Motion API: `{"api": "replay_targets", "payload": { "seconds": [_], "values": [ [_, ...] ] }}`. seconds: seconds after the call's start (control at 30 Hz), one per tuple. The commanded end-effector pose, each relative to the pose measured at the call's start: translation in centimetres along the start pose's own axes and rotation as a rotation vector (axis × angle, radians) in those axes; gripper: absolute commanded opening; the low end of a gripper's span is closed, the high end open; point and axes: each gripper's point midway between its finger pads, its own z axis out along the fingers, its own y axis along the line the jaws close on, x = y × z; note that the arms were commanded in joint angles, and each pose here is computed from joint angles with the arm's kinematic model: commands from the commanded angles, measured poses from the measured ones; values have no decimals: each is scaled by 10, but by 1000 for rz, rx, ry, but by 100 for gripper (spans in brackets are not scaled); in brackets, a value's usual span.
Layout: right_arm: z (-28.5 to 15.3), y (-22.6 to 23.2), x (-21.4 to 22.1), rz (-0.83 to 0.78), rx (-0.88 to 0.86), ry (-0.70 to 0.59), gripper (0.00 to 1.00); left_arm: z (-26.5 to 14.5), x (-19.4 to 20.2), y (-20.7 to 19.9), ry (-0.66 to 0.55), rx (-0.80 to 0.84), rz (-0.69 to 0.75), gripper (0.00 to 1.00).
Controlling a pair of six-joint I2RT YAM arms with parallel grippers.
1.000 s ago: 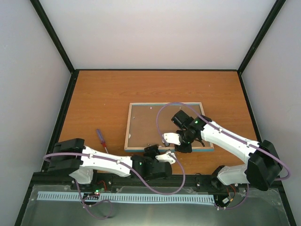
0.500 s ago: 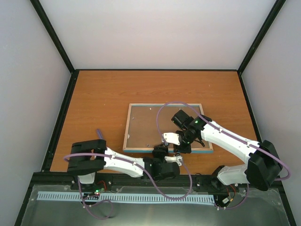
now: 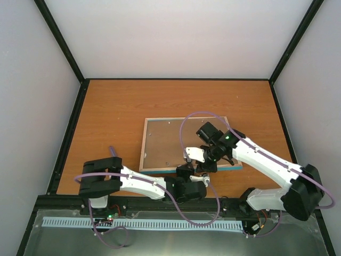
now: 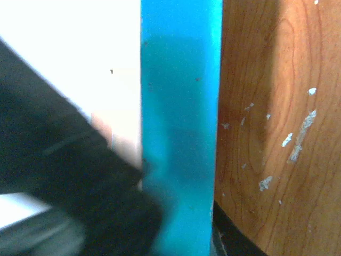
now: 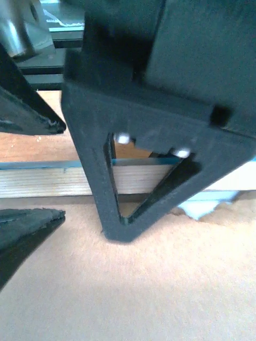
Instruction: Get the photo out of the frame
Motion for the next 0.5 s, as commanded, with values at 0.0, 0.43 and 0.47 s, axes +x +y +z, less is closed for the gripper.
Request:
{"api": "replay_targets", "payload": {
  "seconds": [0.0, 0.43, 0.47],
  "values": [
    [-50, 1, -27, -9, 97, -122, 44, -1, -22, 33, -24, -51, -134, 16],
    [-246, -104, -11, 281, 857, -289, 67, -32, -40, 112, 26, 71, -335, 4],
    [-259, -110, -5, 322, 917, -291, 68, -35, -42, 118, 31, 82, -357, 4]
  ]
}}
